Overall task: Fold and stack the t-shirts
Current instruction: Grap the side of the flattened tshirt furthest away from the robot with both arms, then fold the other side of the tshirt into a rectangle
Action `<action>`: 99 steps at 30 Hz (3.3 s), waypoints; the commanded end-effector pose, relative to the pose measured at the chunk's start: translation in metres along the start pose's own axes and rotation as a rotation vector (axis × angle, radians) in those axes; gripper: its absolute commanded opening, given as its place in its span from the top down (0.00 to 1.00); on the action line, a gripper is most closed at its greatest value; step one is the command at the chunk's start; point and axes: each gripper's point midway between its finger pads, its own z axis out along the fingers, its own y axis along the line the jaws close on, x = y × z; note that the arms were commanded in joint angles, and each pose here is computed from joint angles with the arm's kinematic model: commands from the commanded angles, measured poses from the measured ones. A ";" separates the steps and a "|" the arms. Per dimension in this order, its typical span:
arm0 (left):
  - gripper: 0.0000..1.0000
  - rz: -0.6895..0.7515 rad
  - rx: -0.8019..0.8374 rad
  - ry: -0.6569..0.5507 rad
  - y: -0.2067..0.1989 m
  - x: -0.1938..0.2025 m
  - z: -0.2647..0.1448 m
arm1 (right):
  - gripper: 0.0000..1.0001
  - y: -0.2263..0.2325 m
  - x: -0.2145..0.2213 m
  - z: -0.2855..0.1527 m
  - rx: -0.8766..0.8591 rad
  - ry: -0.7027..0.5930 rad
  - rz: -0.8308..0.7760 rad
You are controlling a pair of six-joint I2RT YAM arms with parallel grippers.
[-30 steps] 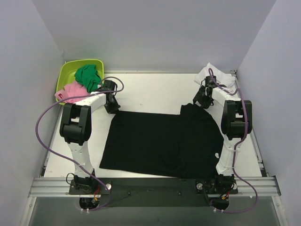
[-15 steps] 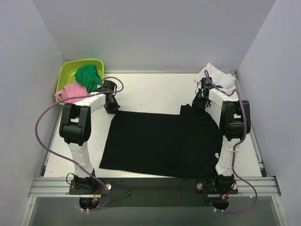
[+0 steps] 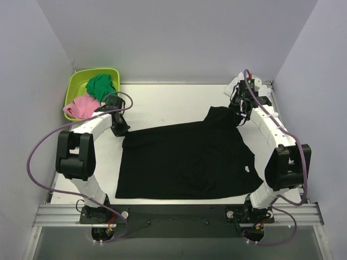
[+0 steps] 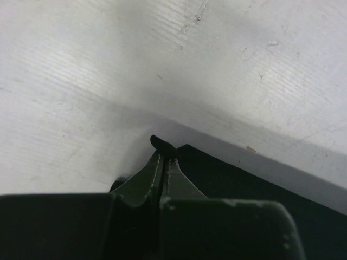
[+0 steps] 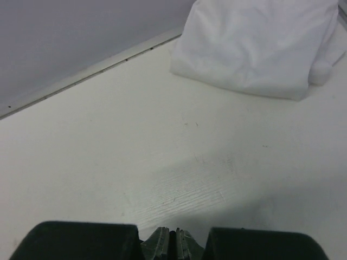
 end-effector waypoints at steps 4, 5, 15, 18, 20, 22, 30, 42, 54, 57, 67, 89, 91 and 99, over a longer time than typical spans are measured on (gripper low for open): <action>1.00 -0.056 0.049 -0.107 0.017 -0.014 -0.049 | 1.00 -0.016 0.005 -0.049 0.059 -0.090 -0.069; 1.00 -0.057 0.051 -0.111 0.019 -0.014 -0.051 | 1.00 -0.019 0.007 -0.051 0.065 -0.093 -0.069; 1.00 -0.049 0.112 -0.123 0.033 0.016 -0.077 | 1.00 -0.050 0.057 -0.095 0.083 -0.101 -0.083; 1.00 -0.045 0.119 -0.139 0.042 0.026 -0.083 | 1.00 -0.064 0.078 -0.107 0.090 -0.094 -0.087; 1.00 -0.036 0.118 -0.124 0.048 0.039 -0.083 | 1.00 -0.072 0.092 -0.112 0.098 -0.072 -0.084; 1.00 -0.032 0.134 -0.132 0.049 0.045 -0.089 | 1.00 -0.076 0.107 -0.117 0.088 -0.063 -0.076; 1.00 0.020 0.135 -0.107 0.049 0.086 -0.094 | 1.00 -0.090 0.168 -0.124 0.116 0.016 -0.089; 1.00 -0.004 0.113 -0.113 0.064 0.126 -0.096 | 1.00 -0.105 0.198 -0.128 0.160 0.067 -0.085; 0.96 -0.093 0.196 -0.160 0.070 0.132 -0.120 | 0.79 -0.112 0.225 -0.154 0.173 0.107 -0.106; 0.93 -0.077 0.183 -0.152 0.071 0.131 -0.124 | 0.38 -0.113 0.222 -0.161 0.173 0.090 -0.128; 0.11 -0.053 0.254 -0.329 0.044 0.075 -0.172 | 0.18 -0.089 0.156 -0.168 0.218 -0.082 -0.228; 0.09 0.023 0.285 -0.076 -0.010 0.108 -0.074 | 0.20 -0.056 0.178 -0.045 0.166 0.147 -0.181; 0.09 0.024 0.278 -0.079 -0.010 0.108 -0.067 | 0.19 -0.063 0.183 -0.035 0.181 0.164 -0.166; 0.09 0.019 0.195 -0.093 -0.002 0.108 -0.038 | 0.20 -0.078 0.196 -0.012 0.197 0.224 -0.123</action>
